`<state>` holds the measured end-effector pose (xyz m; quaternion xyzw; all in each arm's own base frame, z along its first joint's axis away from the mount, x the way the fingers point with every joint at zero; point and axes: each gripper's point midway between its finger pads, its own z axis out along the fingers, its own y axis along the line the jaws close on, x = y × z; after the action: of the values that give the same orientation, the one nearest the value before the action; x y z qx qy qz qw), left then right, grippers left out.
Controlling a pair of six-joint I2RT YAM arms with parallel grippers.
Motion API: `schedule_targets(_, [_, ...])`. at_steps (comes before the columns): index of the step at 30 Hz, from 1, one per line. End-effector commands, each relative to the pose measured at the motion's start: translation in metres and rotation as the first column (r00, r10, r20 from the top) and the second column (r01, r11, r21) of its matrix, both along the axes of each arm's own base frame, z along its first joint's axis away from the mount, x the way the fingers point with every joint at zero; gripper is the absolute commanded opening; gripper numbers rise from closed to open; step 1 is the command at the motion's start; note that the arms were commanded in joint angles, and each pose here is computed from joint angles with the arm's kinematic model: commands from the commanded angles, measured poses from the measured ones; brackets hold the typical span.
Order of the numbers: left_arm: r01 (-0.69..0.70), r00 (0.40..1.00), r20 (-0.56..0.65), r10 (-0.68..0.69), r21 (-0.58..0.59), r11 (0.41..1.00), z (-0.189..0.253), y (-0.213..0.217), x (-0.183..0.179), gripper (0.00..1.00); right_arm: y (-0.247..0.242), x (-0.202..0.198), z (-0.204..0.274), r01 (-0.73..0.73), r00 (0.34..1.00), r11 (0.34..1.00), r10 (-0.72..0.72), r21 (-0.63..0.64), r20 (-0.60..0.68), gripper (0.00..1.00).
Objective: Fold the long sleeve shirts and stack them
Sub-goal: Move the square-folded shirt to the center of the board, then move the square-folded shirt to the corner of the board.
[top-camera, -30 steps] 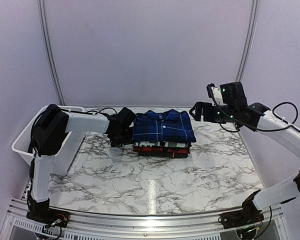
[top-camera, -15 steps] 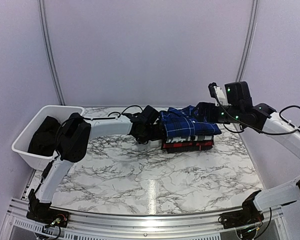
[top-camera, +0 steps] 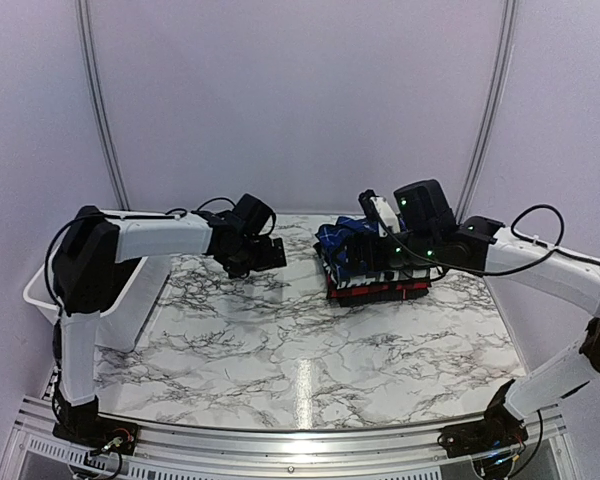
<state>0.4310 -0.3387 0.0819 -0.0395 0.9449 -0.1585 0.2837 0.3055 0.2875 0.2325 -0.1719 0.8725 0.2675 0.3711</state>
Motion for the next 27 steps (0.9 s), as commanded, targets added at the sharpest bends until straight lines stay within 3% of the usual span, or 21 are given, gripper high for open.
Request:
schedule_targets(1, [-0.016, 0.993, 0.12, 0.016, -0.002, 1.0, 0.065, 0.037, -0.003, 0.99, 0.043, -0.002, -0.005, -0.045, 0.999, 0.998, 0.045, 0.045, 0.006, 0.98])
schedule_targets(10, [0.021, 0.975, 0.222, -0.014, -0.027, 0.999, 0.132, 0.078, -0.04, 0.99, 0.102, 0.019, -0.065, -0.04, 0.998, 0.999, 0.04, -0.007, -0.049, 0.99])
schedule_targets(18, [0.06, 0.973, 0.227, -0.044, -0.064, 0.996, 0.142, 0.086, -0.062, 0.99, 0.101, 0.069, -0.124, 0.098, 0.994, 0.989, -0.102, -0.107, -0.031, 0.99])
schedule_targets(27, [0.081, 0.971, 0.231, -0.061, -0.078, 0.994, 0.146, 0.087, -0.071, 0.99, 0.077, 0.112, -0.159, 0.204, 0.976, 0.974, -0.21, -0.096, -0.056, 0.98])
